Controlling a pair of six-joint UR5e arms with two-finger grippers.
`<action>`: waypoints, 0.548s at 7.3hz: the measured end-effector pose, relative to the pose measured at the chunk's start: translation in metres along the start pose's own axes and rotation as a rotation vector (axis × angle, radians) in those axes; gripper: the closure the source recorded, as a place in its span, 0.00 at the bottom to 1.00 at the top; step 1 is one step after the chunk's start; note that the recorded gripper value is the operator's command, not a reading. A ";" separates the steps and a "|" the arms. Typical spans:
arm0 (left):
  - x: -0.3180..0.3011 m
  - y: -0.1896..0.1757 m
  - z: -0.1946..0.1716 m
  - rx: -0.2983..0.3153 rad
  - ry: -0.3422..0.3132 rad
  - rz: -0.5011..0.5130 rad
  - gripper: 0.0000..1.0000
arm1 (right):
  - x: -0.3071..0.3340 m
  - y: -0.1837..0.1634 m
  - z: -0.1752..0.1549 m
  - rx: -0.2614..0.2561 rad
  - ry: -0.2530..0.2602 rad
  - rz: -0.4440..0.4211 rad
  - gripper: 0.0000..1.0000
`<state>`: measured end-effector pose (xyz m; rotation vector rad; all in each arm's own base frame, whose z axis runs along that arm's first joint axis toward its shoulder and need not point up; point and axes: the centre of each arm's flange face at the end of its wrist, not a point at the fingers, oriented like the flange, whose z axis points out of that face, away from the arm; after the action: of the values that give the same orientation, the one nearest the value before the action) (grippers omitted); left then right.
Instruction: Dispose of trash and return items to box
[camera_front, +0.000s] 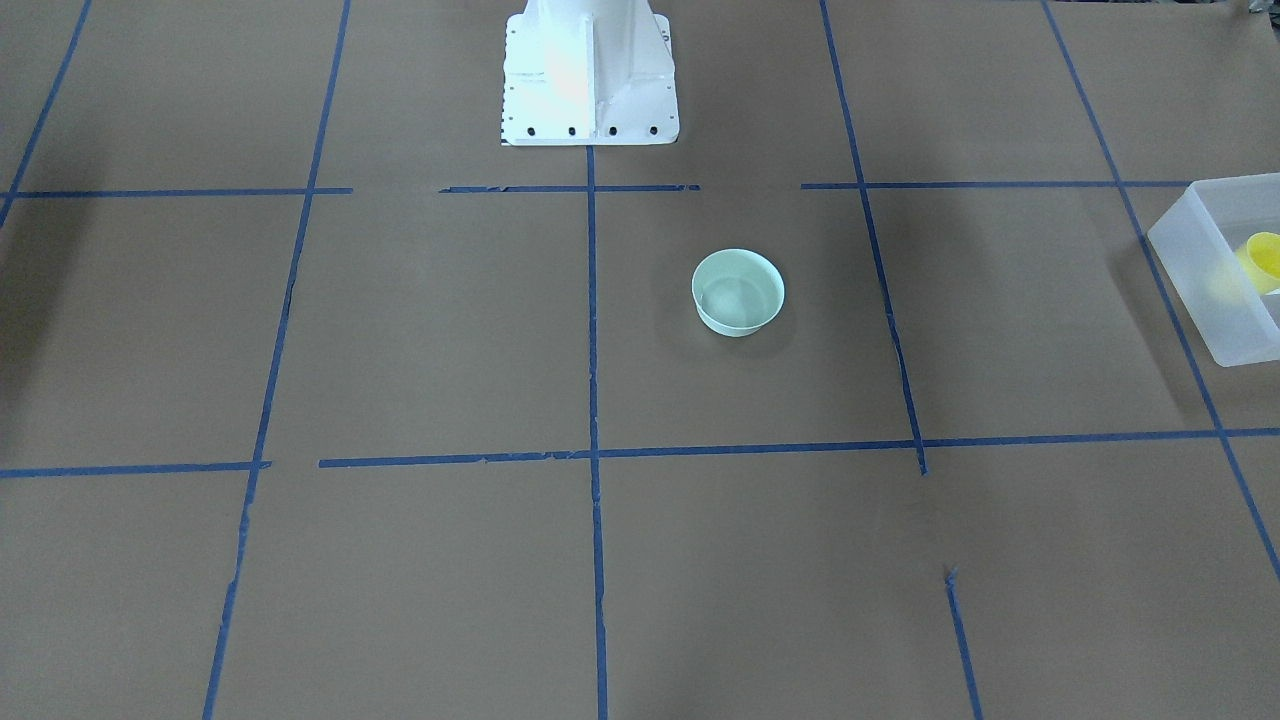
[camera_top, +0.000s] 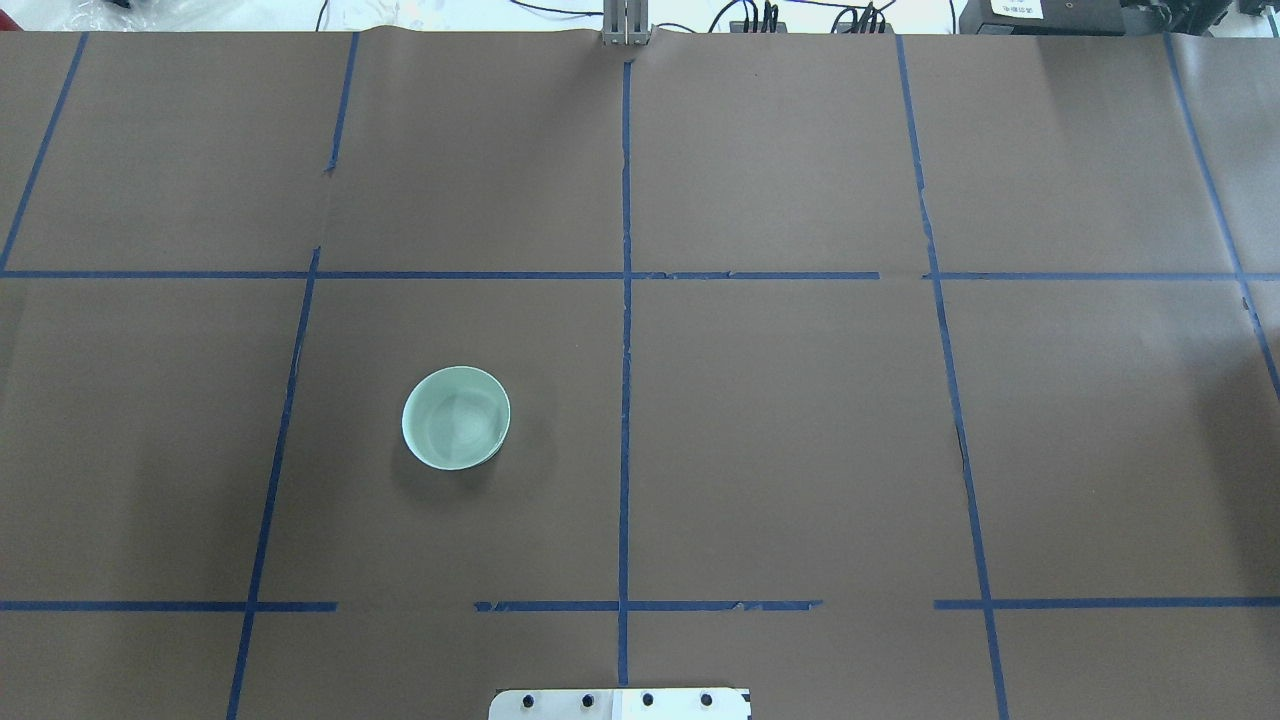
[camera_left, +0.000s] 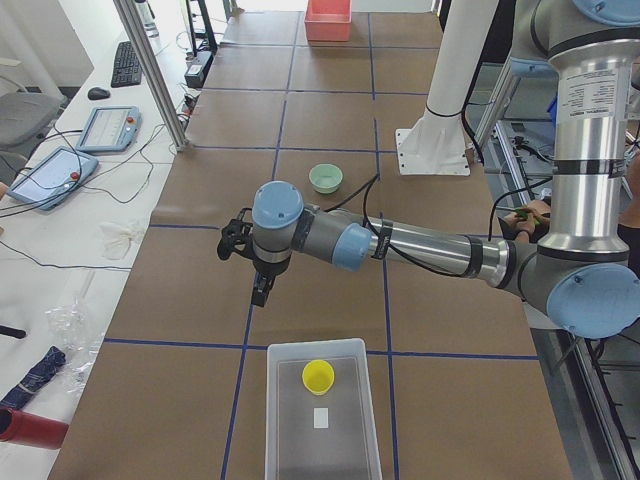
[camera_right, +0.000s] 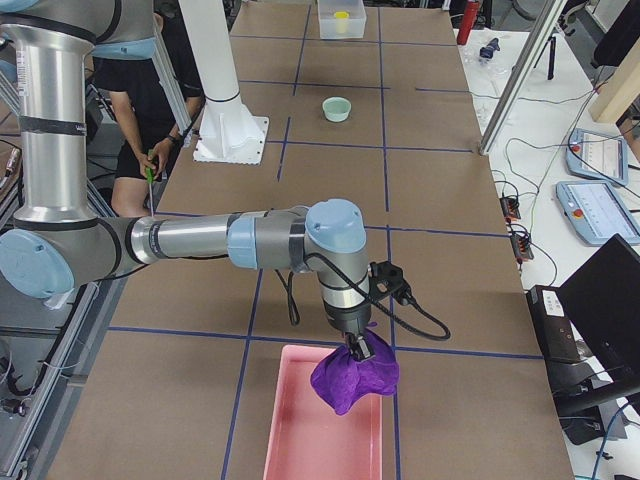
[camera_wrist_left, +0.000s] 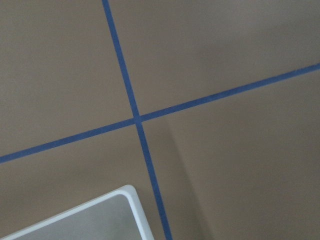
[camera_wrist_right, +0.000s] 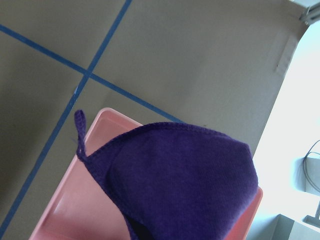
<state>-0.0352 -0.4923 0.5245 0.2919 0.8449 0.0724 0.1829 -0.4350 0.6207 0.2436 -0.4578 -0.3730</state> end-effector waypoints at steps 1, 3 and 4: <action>0.023 -0.016 -0.006 0.020 0.014 -0.041 0.00 | 0.009 0.014 0.026 -0.043 -0.032 0.026 1.00; 0.078 -0.045 0.000 0.021 0.057 -0.086 0.00 | 0.020 0.038 0.066 -0.111 -0.082 0.075 0.00; 0.115 -0.056 0.008 0.009 0.084 -0.096 0.00 | 0.021 0.045 0.077 -0.124 -0.104 0.092 0.00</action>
<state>0.0443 -0.5271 0.4301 0.2582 0.9420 -0.0083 0.1776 -0.4142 0.7099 0.0828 -0.5442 -0.3238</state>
